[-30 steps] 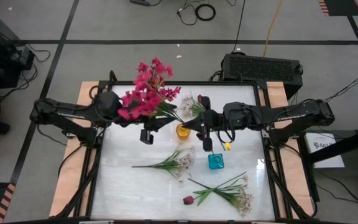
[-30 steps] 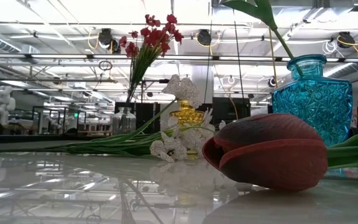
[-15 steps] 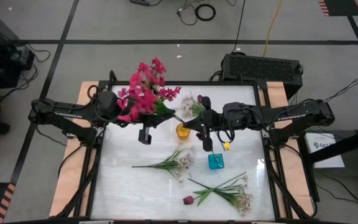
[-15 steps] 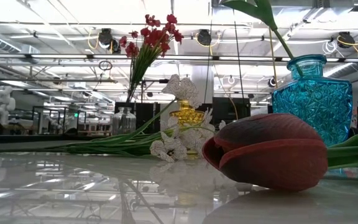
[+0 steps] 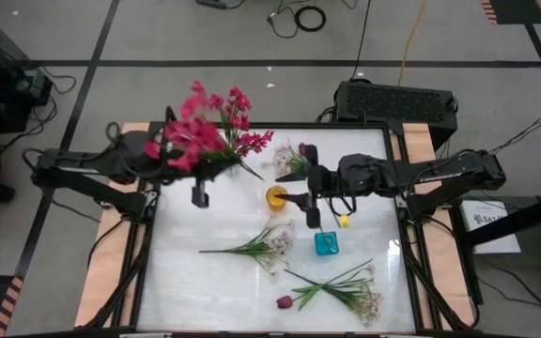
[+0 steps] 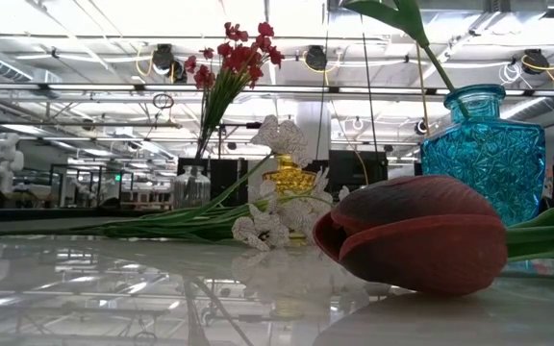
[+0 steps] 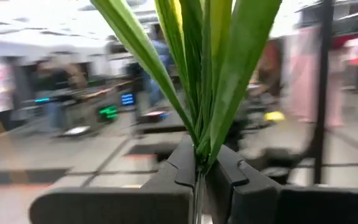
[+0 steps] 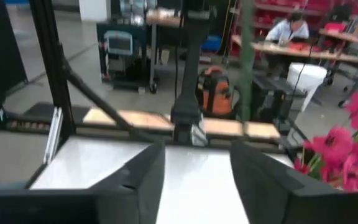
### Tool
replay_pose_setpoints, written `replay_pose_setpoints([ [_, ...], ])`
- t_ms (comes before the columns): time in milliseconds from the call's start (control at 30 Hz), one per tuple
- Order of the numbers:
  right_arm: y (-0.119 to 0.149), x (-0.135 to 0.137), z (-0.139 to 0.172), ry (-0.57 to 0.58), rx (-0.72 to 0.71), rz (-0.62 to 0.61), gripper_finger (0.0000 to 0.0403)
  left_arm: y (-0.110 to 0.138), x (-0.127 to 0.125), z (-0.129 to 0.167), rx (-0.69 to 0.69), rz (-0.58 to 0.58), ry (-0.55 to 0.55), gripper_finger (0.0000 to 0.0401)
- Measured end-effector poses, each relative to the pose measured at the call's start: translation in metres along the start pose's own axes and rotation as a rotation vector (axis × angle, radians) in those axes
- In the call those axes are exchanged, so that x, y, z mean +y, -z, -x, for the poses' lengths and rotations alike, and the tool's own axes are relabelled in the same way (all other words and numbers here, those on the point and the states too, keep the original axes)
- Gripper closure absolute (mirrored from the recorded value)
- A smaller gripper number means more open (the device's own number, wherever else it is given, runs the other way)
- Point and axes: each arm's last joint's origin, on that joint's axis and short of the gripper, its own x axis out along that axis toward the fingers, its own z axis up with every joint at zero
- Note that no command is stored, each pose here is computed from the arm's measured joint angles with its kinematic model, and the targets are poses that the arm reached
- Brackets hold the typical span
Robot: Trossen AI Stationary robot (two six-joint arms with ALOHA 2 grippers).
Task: Sort flowers into vase by color
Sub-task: Put the pink flower into the transparent vase
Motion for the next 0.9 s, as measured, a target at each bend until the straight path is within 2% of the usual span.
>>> replay_pose_setpoints([
  [133,-0.002,0.0,0.0,-0.003,-0.025,0.002,0.0203,0.004,0.01,0.02,0.068,-0.015,-0.149,0.0387],
  [300,-0.004,0.0,0.0,-0.004,-0.038,0.015,0.0195,0.014,0.024,0.048,0.127,-0.013,-0.304,0.0388],
  [567,-0.009,0.011,0.002,-0.036,-0.092,0.087,0.0199,0.052,0.039,0.08,0.146,0.005,-0.436,0.0388],
  [900,-0.017,0.022,0.01,-0.062,-0.152,0.123,0.02,0.107,0.053,0.084,0.16,0.034,-0.549,0.0388],
])
